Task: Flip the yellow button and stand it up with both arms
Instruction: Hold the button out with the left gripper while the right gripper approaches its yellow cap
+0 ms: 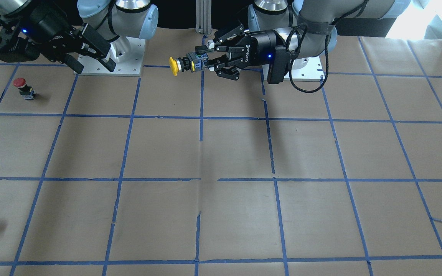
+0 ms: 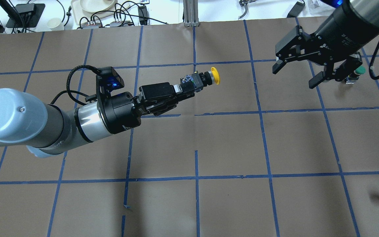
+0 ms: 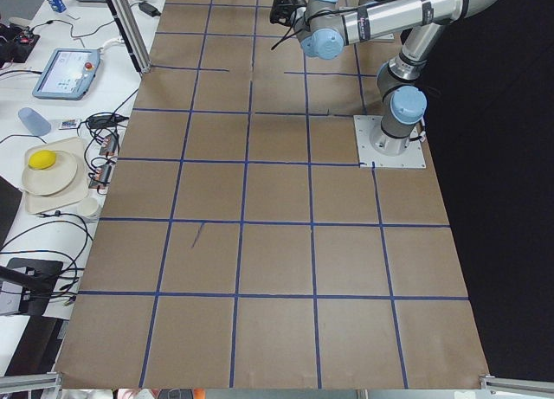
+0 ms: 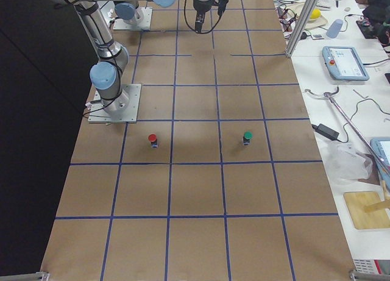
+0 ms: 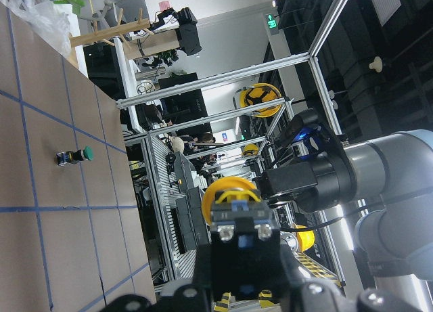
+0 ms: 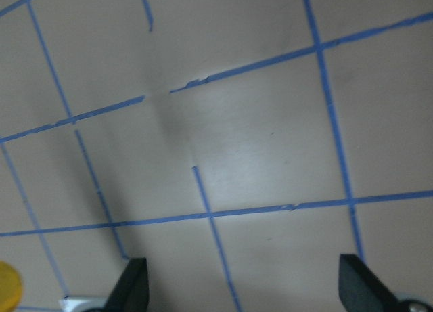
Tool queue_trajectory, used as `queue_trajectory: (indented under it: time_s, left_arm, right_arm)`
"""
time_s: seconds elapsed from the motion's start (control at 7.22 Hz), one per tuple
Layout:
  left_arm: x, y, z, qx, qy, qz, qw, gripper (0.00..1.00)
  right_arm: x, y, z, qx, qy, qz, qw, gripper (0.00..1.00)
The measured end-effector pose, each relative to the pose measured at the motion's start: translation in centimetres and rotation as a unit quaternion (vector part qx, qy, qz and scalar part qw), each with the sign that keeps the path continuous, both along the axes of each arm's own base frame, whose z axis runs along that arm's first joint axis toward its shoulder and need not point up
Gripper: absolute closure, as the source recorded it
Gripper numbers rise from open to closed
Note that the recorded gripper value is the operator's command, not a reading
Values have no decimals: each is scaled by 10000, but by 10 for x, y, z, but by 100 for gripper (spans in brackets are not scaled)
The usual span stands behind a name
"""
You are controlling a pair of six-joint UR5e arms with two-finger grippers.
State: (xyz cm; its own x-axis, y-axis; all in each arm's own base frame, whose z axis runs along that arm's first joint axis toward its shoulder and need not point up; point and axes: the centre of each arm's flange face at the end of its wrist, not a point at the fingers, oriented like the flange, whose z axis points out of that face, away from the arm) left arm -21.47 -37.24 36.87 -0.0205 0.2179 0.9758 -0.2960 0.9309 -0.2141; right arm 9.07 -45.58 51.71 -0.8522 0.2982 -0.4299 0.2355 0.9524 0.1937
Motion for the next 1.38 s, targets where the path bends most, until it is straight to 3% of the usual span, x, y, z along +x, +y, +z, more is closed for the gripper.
queue_trajectory:
  time_s: [0.14, 0.28, 0.42, 0.55, 0.83, 1.11, 1.38]
  left_arm:
    - [-10, 4, 0, 16, 32, 31, 10000, 87]
    - [-21, 7, 0, 30, 64, 65, 10000, 87]
    - [-27, 10, 0, 38, 78, 62, 9999, 87]
    - [-29, 12, 1, 25, 85, 59, 9999, 87]
    - [-31, 11, 0, 32, 92, 79, 9999, 87]
    - [-31, 8, -1, 62, 112, 200, 9997, 87]
    - [-30, 7, -1, 56, 120, 233, 9996, 86]
  right_arm:
    - [2, 3, -2, 376, -948, -362, 9941, 0]
    - [9, 4, 0, 606, -1769, -673, 9801, 0]
    - [16, 4, -1, 771, -2383, -917, 9638, 0]
    - [21, 5, -14, 980, -2735, -1087, 9507, 0]
    - [25, 13, -53, 1470, -2966, -1333, 9342, 2]
    - [27, 16, -63, 1869, -2937, -1721, 9215, 7]
    - [29, 13, -64, 1940, -2993, -1856, 9156, 7]
